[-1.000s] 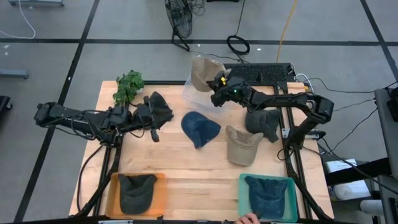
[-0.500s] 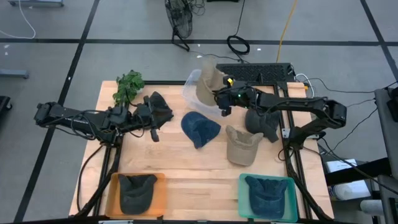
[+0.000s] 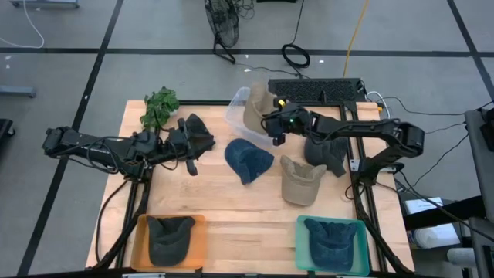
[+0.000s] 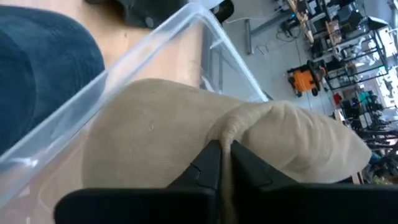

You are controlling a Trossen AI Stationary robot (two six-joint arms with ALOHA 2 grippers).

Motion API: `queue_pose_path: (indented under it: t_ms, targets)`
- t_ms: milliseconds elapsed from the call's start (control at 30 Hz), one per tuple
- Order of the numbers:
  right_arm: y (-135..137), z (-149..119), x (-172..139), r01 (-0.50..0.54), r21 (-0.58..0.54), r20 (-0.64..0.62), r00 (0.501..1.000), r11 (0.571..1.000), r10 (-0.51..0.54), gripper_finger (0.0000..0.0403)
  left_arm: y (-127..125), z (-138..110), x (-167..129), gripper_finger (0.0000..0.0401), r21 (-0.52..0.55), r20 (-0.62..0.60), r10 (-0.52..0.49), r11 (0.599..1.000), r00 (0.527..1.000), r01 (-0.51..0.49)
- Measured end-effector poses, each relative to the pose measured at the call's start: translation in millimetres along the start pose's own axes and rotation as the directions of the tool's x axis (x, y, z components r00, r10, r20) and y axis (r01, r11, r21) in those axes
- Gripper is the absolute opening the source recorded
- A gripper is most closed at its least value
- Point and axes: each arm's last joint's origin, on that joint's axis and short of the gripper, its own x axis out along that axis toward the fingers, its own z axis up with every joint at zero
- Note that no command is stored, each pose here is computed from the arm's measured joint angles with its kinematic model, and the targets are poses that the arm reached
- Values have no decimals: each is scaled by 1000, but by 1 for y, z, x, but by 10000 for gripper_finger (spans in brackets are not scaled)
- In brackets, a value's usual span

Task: Pick & Place hat
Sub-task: Put the left brown cap into the transparent bin

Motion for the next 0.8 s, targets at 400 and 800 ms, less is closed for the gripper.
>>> queue_pose_path:
  t_ms: [400, 800]
  targets:
    - [-3, 3, 0, 32, 73, 27, 999, 997, -34, 116, 0, -4, 0, 102, -10, -34, -1, 1000, 999, 0]
    - [-16, 10, -8, 114, 265, 77, 987, 958, -139, 124, -1, -4, 0, 102, -13, -34, -24, 1000, 999, 24]
